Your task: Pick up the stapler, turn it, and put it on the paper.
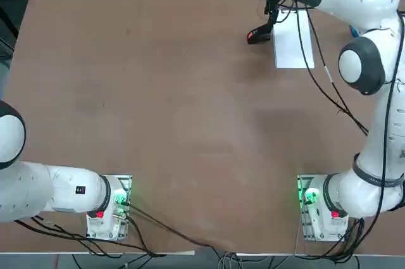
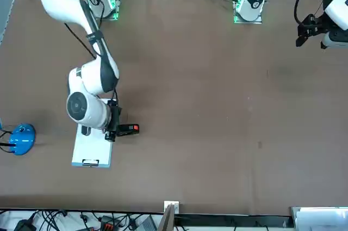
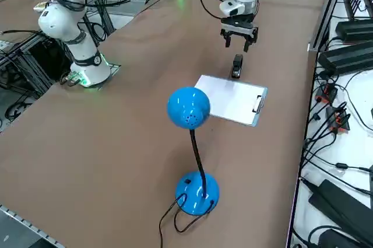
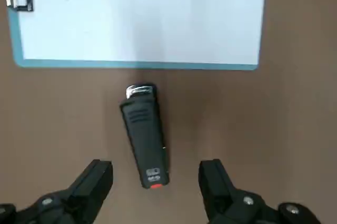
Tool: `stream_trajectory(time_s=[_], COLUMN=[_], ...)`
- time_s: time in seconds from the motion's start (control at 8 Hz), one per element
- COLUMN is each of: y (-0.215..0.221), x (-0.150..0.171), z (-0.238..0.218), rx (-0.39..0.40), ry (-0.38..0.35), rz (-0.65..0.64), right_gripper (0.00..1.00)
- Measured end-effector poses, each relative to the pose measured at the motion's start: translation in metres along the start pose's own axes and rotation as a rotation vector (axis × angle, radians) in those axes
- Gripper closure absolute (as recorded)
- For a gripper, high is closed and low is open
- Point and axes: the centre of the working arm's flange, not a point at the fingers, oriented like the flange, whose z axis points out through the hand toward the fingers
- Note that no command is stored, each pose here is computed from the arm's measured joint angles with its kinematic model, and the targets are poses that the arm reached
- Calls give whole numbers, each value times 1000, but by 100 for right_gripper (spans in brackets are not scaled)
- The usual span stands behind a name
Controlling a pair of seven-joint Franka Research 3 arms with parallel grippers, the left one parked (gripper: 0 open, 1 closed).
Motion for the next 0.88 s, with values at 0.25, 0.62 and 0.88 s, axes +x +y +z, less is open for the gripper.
stream_trajectory(time_s=[0.25,0.62,0.88], y=[-4,-6,-7], x=[-11,-8,-8], z=[-1,18,33], rx=[73,77,63], ry=[13,61,70], rz=[-24,-53,-83], right_gripper=[0,0,0])
